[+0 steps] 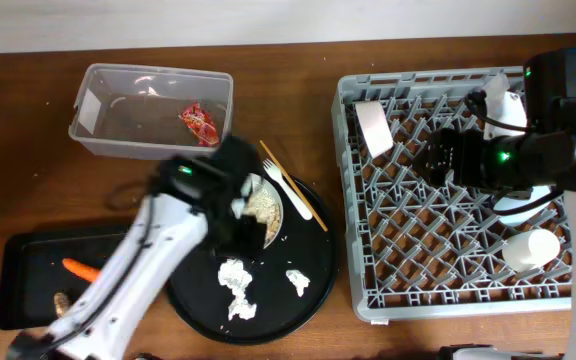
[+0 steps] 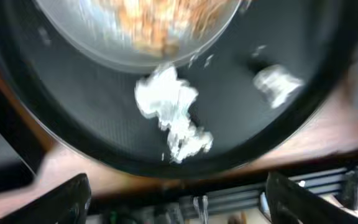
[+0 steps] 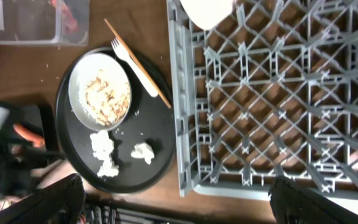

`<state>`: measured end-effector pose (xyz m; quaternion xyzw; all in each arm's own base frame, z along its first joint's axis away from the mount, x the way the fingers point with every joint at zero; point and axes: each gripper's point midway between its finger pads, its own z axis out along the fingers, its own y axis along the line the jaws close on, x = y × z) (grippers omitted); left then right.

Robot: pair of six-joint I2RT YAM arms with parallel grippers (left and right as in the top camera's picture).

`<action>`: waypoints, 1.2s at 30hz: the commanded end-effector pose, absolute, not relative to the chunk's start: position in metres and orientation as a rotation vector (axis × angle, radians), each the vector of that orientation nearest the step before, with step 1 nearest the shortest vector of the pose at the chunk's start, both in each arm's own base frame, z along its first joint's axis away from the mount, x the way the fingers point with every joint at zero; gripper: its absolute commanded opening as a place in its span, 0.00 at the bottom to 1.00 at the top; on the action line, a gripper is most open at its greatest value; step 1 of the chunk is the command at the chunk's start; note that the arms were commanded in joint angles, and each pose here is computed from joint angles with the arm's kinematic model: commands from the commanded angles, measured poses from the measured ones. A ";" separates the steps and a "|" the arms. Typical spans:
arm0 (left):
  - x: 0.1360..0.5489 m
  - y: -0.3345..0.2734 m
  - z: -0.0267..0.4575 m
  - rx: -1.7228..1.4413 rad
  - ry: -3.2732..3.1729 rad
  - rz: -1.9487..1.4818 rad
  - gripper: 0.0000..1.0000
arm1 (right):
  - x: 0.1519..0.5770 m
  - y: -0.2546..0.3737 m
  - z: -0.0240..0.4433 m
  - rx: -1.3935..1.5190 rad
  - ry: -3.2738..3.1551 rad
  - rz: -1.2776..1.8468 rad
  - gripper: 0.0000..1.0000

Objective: Sort waste into correct bins and load items into the dishwasher rack
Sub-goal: 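Grasp a white tissue with the left gripper and drop it in the bin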

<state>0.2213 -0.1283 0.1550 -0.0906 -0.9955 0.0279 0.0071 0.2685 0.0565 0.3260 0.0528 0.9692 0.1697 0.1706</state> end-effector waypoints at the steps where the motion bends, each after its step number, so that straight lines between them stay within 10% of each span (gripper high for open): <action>1: 0.166 -0.119 0.087 -0.101 -2.941 -0.068 0.84 | 0.266 0.056 0.328 0.139 2.750 0.469 0.98; 7: 0.177 -0.125 0.007 -0.099 -3.083 0.061 0.72 | 0.266 0.056 0.328 0.140 2.751 0.469 0.98; 11: 0.190 -0.126 0.006 -0.105 -3.144 0.046 0.14 | 0.266 0.056 0.328 0.140 2.751 0.469 0.98; 13: 0.177 -0.119 0.020 -0.102 -3.080 -0.003 0.01 | 0.266 0.056 0.328 0.140 2.751 0.469 0.98; 22: 0.157 -0.131 0.076 -0.161 -3.081 0.141 0.01 | 0.266 0.056 0.328 0.140 2.751 0.469 0.98; 27: 0.360 -0.056 0.236 0.388 -3.851 0.178 0.00 | 0.266 0.056 0.328 0.140 2.751 0.470 0.98; 33: 0.512 -0.042 0.193 0.520 -4.013 0.685 0.01 | 0.266 0.056 0.328 0.138 2.751 0.469 0.98; 36: 0.490 -0.052 0.191 0.360 -3.936 0.735 0.75 | 0.266 0.056 0.328 0.139 2.751 0.468 0.98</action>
